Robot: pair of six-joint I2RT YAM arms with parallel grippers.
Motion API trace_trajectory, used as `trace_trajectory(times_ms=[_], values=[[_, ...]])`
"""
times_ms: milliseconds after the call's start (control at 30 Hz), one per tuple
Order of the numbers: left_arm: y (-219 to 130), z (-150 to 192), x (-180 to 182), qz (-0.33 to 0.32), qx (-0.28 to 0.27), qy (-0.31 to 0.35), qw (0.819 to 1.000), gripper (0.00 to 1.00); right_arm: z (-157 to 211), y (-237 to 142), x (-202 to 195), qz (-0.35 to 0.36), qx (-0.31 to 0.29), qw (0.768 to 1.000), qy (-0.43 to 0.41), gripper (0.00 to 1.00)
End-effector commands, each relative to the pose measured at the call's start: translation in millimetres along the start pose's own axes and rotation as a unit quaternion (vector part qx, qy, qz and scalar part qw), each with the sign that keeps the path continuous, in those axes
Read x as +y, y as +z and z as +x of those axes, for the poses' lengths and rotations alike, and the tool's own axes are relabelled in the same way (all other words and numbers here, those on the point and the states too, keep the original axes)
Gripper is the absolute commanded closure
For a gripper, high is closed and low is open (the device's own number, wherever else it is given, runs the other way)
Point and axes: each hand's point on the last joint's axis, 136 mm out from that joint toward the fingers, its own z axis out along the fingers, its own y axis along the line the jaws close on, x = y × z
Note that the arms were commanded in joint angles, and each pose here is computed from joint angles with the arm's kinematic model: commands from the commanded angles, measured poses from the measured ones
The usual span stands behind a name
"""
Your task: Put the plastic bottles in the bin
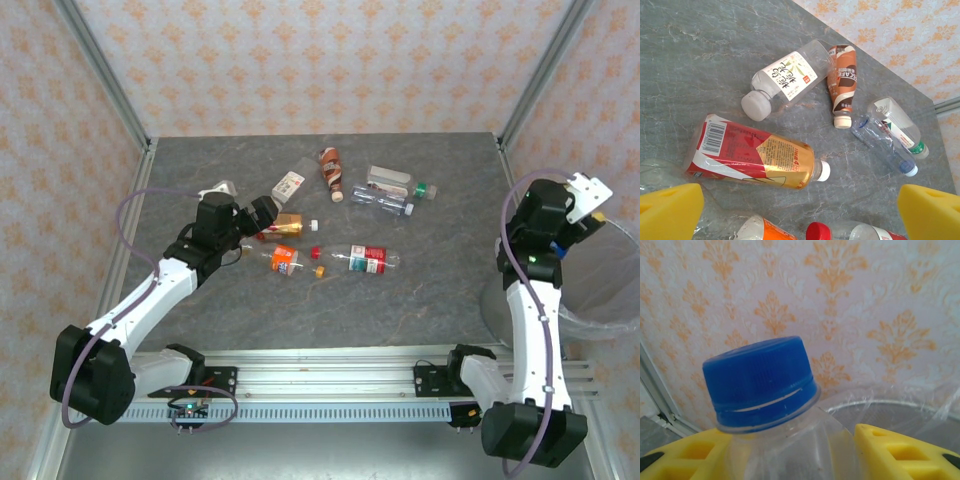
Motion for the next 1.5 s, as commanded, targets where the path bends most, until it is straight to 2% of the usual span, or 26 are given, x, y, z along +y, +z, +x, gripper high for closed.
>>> trace_trajectory(times_ms=[0, 233, 533, 667, 933, 1100, 1233, 1467], values=[[-4, -1, -8, 0.009, 0.002, 0.0, 1.0, 0.0, 21, 5, 7, -0.013, 0.022, 1.0, 0.018, 0.49], [-4, -2, -6, 0.004, 0.002, 0.0, 1.0, 0.0, 46, 11, 43, -0.093, 0.055, 0.994, 0.029, 0.49], [-4, -1, -1, -0.007, 0.0, 0.0, 1.0, 0.0, 49, 11, 53, -0.117, 0.061, 0.99, 0.047, 0.46], [-3, 0, -1, -0.009, 0.003, 0.001, 1.0, 0.0, 44, 9, 44, -0.1, 0.051, 0.992, 0.056, 0.38], [-1, 2, 0, -0.011, 0.005, 0.0, 1.0, 0.0, 35, 7, 21, -0.046, 0.038, 0.996, 0.072, 0.05], [-1, 1, 1, -0.012, 0.003, 0.0, 1.0, 0.0, 31, 6, 7, -0.012, 0.038, 0.997, 0.069, 0.0], [-3, -1, 4, -0.02, -0.003, -0.003, 1.0, 0.0, 23, 2, 0, -0.001, 0.033, 0.997, 0.076, 0.01], [-4, 0, 26, -0.076, -0.011, -0.015, 0.997, 0.0, -6, -13, 5, -0.045, 0.038, 0.993, 0.104, 0.01]])
